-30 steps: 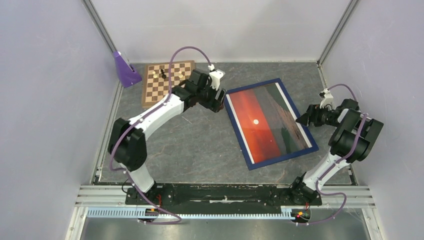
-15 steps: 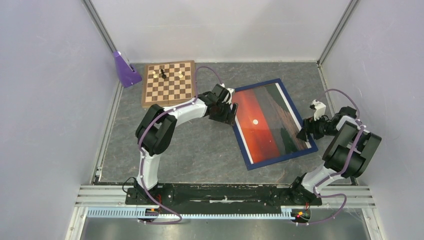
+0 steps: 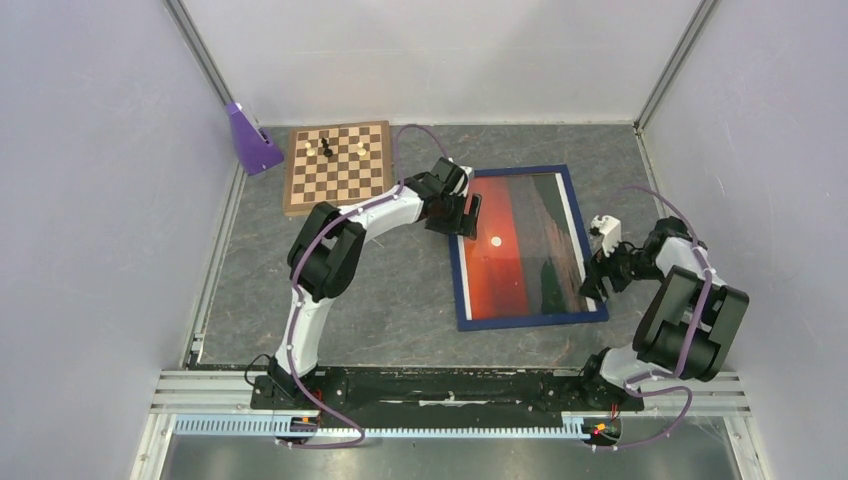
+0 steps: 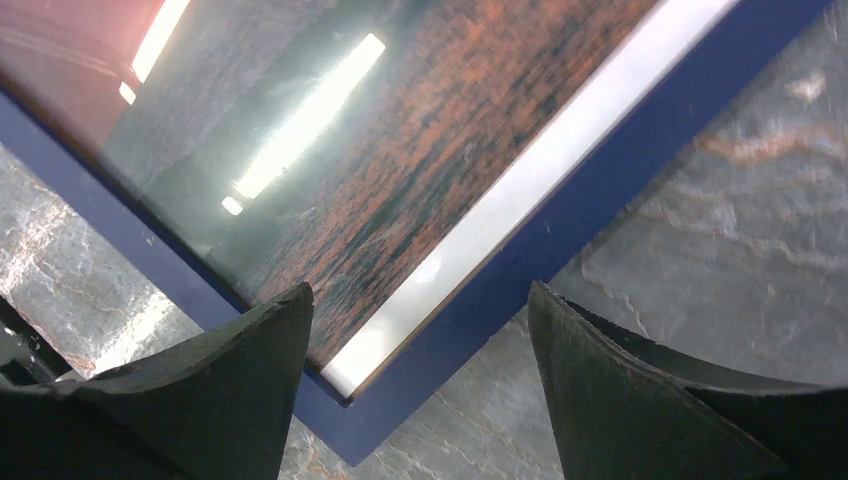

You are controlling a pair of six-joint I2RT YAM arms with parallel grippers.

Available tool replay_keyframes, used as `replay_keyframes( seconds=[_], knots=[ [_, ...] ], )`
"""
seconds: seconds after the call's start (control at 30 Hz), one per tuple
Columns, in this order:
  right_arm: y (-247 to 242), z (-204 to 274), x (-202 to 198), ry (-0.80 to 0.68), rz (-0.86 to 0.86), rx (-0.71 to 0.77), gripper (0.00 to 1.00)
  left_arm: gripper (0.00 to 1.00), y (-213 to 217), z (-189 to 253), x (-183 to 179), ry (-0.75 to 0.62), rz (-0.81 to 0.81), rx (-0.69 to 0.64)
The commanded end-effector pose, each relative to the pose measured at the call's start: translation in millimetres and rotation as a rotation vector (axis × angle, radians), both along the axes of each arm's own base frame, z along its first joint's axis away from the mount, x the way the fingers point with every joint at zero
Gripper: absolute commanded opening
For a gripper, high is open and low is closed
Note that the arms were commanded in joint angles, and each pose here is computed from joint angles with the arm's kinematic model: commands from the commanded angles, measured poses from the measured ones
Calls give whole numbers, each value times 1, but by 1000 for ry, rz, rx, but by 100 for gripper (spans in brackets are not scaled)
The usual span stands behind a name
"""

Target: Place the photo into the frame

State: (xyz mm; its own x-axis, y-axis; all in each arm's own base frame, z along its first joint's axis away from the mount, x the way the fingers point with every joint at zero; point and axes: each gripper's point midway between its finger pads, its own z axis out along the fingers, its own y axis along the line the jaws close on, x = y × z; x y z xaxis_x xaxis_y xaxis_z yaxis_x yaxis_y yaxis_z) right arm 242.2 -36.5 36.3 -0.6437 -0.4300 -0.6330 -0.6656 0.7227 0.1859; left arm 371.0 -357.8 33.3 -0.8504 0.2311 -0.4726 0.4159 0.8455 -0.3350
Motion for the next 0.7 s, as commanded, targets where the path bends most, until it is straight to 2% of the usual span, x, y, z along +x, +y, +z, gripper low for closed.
replay_keyframes(
  seconds=[0.0,0.27,0.4,0.5,0.67],
  knots=[
    [49,15,-20,-21,148,106,81,84,-20,10,21,-83,-85,-7],
    [103,21,-41,-48,361,156,82,85,-13,24,69,-224,-123,65],
    [114,28,-37,-63,382,182,82,87,-5,42,95,-284,-107,75],
    [105,33,-18,-73,326,142,80,87,2,51,103,-293,-86,68],
    [61,52,42,-223,55,-56,80,87,15,76,100,-310,-74,52]
  ],
)
